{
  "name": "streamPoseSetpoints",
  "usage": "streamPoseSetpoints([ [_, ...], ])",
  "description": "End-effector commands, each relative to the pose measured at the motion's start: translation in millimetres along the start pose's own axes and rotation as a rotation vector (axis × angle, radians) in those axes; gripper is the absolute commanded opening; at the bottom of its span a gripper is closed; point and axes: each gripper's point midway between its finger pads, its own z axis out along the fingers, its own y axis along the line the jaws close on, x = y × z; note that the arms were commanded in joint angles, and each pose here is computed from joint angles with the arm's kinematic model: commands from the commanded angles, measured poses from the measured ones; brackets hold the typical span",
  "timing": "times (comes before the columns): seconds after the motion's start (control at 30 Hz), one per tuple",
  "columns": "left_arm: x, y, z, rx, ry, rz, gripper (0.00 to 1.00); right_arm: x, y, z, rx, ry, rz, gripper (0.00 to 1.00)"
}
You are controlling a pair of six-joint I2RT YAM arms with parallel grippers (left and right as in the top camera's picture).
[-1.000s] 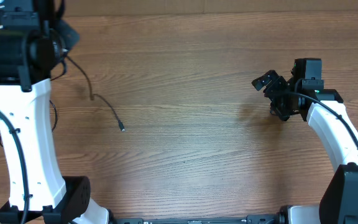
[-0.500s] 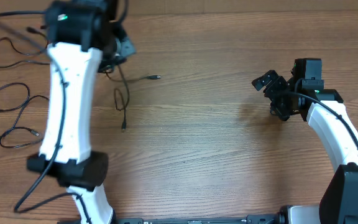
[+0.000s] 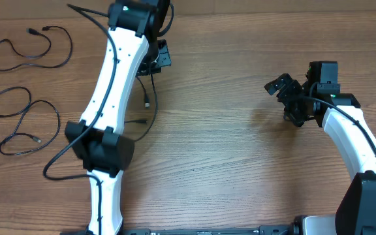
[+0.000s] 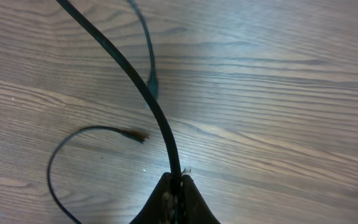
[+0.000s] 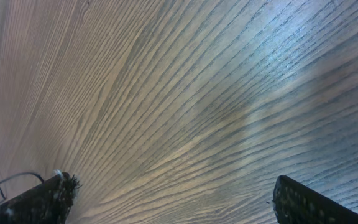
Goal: Untangle cables
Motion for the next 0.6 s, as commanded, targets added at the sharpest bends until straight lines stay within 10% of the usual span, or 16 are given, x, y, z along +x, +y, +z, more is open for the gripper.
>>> streamPoseSetpoints([
  [0.0, 0, 2, 43, -0.073, 0.077, 0.032, 0.04, -8, 6, -4, -0.01, -0.026, -0.01, 1.0],
  [0.57, -22, 40, 129, -0.237, 0.137, -0.021, 0.04, -8, 6, -4, -0.01, -0.026, -0.01, 1.0],
])
